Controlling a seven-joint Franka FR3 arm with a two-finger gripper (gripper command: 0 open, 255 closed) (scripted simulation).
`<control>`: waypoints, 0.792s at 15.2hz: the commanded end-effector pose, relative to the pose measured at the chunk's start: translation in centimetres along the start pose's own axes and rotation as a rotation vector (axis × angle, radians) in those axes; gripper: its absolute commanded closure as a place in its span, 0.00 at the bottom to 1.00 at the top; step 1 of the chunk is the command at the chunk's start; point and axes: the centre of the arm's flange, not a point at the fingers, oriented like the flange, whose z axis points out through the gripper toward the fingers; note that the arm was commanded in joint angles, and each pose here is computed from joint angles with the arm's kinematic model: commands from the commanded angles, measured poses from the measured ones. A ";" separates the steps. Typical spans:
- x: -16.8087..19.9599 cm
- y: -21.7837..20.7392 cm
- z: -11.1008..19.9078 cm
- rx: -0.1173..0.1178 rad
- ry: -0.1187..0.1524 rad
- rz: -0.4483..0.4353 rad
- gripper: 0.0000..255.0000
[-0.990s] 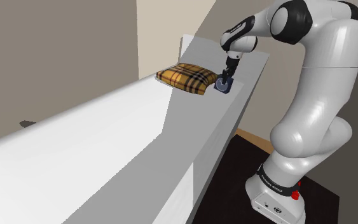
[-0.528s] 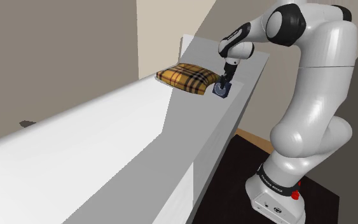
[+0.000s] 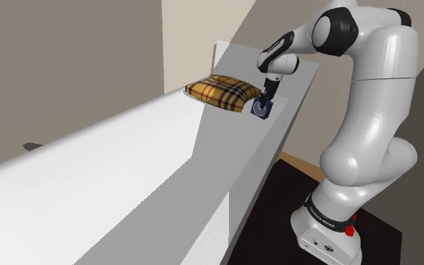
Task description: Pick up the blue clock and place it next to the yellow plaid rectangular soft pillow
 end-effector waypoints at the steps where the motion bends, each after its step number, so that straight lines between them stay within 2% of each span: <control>1: 0.0 0.0 0.0 0.000 0.000 0.000 1.00; 3: 0.0 0.0 0.0 0.000 0.000 0.000 1.00; 4: 0.0 0.0 0.0 0.000 0.000 0.000 0.00; 9: 0.0 0.0 0.0 0.000 0.000 0.000 0.00; 12: 0.0 0.0 -4.0 0.000 0.000 0.000 0.00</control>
